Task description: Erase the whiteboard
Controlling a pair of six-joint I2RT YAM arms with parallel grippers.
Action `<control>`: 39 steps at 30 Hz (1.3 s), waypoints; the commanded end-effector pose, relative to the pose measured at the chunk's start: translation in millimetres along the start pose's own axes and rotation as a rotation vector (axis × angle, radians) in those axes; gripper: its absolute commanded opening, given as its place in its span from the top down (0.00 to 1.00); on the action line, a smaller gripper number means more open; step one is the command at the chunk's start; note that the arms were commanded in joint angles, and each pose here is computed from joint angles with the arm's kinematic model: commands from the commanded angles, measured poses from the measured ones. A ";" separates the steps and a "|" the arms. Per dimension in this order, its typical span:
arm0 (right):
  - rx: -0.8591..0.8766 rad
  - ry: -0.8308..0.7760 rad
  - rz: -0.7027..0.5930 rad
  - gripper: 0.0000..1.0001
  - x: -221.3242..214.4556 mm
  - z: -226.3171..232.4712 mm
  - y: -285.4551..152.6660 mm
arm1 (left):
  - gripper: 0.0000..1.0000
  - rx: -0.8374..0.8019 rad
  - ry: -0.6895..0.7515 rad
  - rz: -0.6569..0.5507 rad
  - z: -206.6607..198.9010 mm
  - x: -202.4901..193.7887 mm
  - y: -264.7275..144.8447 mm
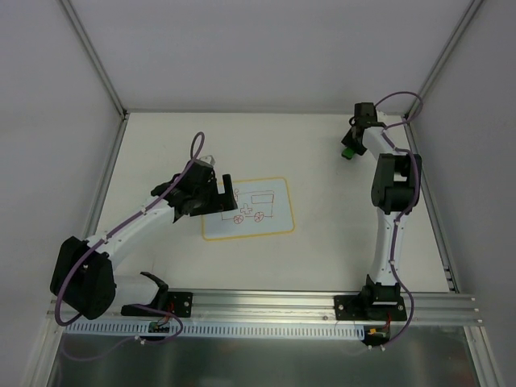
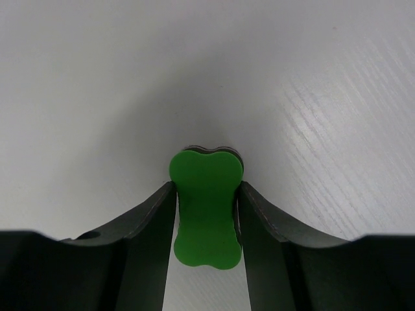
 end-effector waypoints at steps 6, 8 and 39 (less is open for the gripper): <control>0.014 0.027 0.005 0.68 8.0 2.1 -5.5 | 0.01 -0.001 -0.021 -0.023 3.1 -0.3 -5.9; 0.007 0.020 0.013 0.74 4.7 -0.5 -7.0 | 0.01 -0.001 -0.021 -0.023 3.6 -0.9 -6.2; 0.496 -0.712 0.057 1.00 -258.5 67.6 -206.4 | 0.30 0.338 -0.255 -0.012 70.1 73.9 93.2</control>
Point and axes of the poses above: each gripper's point midway between its finger pads, its own y axis out along the fingers, its own z axis along the line the jaws close on, x = y × z, the point moved 8 cm from there along -y, back along the fingers, and after that the axes turned 5 degrees about -y, right-handed, at the moved point
